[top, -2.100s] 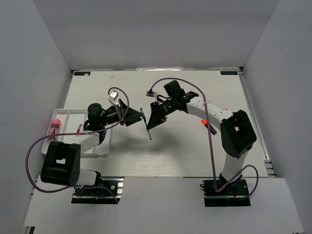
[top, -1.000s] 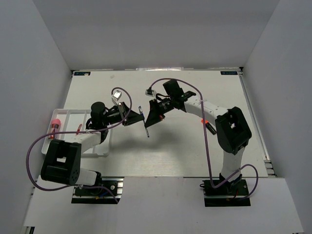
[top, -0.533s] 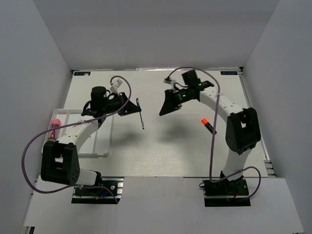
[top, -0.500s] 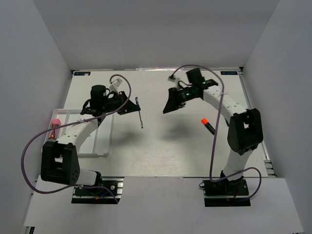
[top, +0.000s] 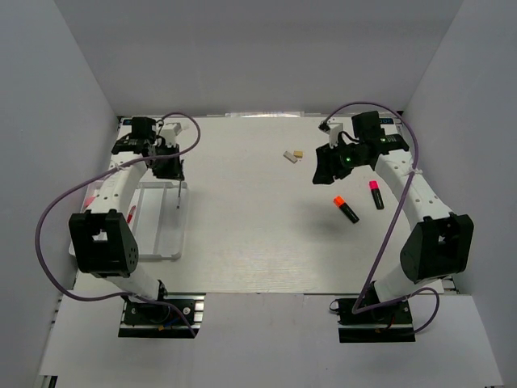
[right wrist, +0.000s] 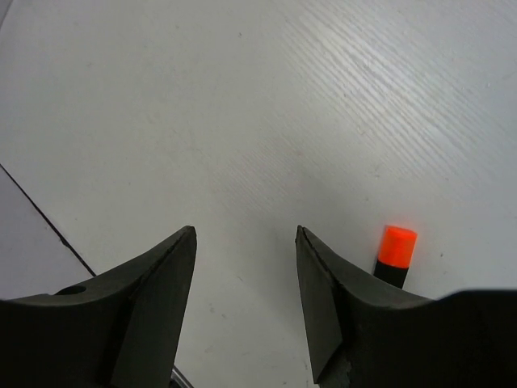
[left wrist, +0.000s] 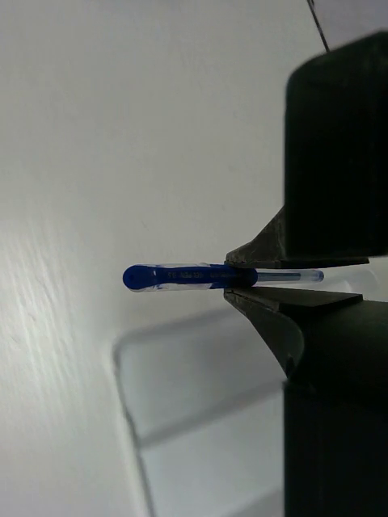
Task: Sort the stationery into containers
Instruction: Place the pen in the storage box.
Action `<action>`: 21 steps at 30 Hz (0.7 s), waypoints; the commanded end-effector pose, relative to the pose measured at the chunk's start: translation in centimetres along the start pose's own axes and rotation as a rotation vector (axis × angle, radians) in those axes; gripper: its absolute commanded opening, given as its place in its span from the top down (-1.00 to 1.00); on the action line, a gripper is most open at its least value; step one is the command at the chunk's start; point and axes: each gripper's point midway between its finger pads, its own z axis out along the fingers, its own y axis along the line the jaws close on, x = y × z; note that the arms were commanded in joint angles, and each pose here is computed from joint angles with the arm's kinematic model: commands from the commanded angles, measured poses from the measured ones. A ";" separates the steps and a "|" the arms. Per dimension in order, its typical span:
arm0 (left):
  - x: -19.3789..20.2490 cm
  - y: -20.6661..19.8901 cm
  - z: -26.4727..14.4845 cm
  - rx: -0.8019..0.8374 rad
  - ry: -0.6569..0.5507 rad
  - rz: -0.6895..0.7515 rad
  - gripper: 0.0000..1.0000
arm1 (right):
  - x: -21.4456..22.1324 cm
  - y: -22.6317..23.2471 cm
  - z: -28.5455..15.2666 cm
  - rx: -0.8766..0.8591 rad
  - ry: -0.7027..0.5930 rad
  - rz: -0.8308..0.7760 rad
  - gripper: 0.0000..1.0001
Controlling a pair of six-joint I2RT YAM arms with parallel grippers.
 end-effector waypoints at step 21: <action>8.3 20.8 -4.8 -0.399 0.321 0.003 1.00 | 1.4 -1.4 0.0 0.031 0.037 0.031 -0.15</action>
